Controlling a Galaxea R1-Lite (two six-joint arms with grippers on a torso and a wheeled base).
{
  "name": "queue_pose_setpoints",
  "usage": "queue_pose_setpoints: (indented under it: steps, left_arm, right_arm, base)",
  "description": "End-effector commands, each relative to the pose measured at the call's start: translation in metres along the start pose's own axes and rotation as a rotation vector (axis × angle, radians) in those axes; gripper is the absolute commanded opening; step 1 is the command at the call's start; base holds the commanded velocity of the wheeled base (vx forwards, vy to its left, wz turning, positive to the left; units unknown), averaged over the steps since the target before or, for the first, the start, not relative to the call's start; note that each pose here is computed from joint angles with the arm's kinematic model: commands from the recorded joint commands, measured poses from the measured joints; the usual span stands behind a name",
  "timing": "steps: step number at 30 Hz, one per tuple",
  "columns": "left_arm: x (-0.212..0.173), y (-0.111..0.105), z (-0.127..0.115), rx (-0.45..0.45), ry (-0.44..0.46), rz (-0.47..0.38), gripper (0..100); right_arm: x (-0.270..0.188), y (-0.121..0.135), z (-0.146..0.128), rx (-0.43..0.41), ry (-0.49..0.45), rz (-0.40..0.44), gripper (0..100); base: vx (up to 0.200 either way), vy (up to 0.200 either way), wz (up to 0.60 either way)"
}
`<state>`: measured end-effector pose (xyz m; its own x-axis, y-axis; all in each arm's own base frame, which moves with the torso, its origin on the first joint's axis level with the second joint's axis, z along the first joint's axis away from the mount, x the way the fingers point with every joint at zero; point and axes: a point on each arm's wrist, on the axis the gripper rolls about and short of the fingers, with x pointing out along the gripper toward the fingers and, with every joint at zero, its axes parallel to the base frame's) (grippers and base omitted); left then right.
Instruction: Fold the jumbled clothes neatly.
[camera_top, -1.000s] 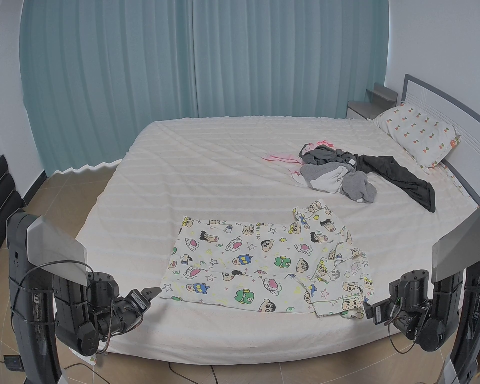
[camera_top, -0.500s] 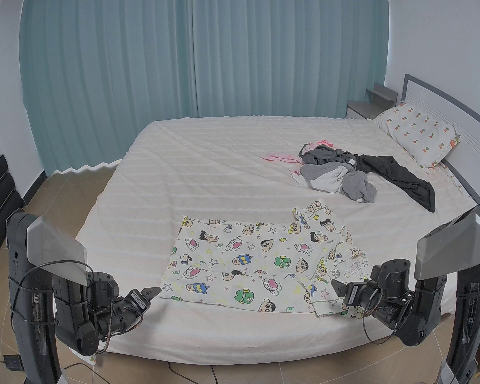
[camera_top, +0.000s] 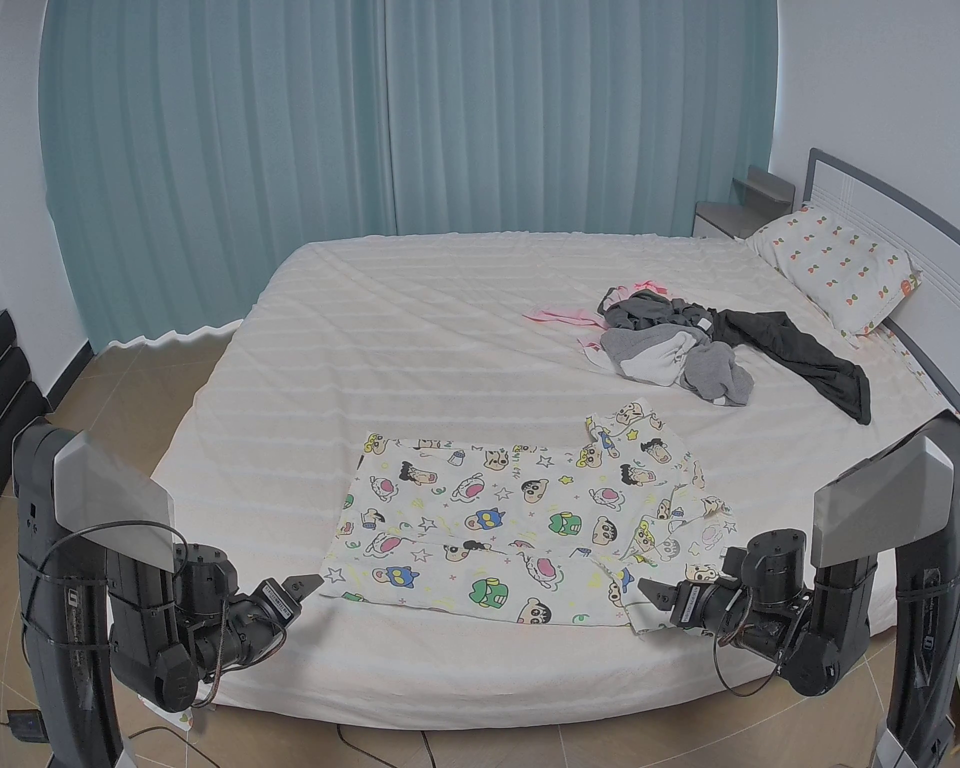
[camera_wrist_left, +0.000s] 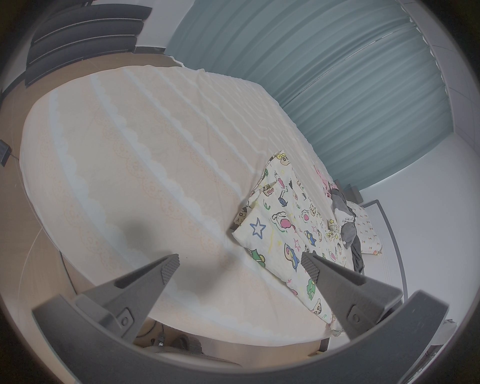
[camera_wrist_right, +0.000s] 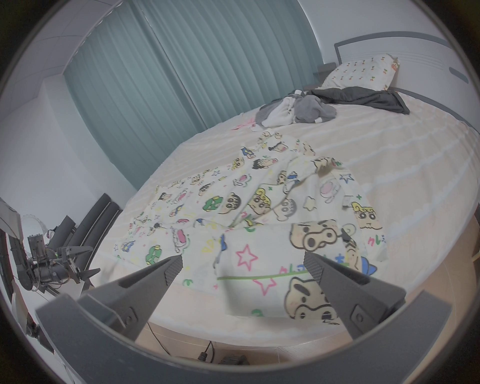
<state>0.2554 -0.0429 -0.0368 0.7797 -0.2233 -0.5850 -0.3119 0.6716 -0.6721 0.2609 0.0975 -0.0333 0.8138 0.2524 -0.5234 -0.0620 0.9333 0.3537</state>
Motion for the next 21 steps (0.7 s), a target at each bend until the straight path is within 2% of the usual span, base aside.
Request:
queue_pose_setpoints:
  steps: [1, 13, 18, 21]
  left_arm:
    - [0.0, -0.001, 0.001, 0.001, -0.01, -0.013, 100]
    - [0.0, -0.001, 0.001, 0.001, -0.011, -0.014, 100]
    - [-0.001, -0.002, 0.001, 0.001, -0.01, -0.016, 100]
    - [-0.002, -0.002, 0.001, 0.001, -0.008, -0.02, 100]
  right_arm:
    - [0.006, -0.009, -0.01, 0.006, 0.044, -0.024, 100]
    - [0.009, -0.019, -0.019, 0.015, 0.105, -0.06, 100]
    - [0.003, -0.012, -0.01, 0.01, 0.061, -0.032, 100]
    - [-0.014, 0.005, 0.007, -0.005, -0.004, 0.028, 100]
  base:
    - [0.0, 0.0, 0.0]
    - [0.0, 0.0, 0.0]
    - [0.0, 0.0, 0.0]
    - [0.0, 0.0, 0.0]
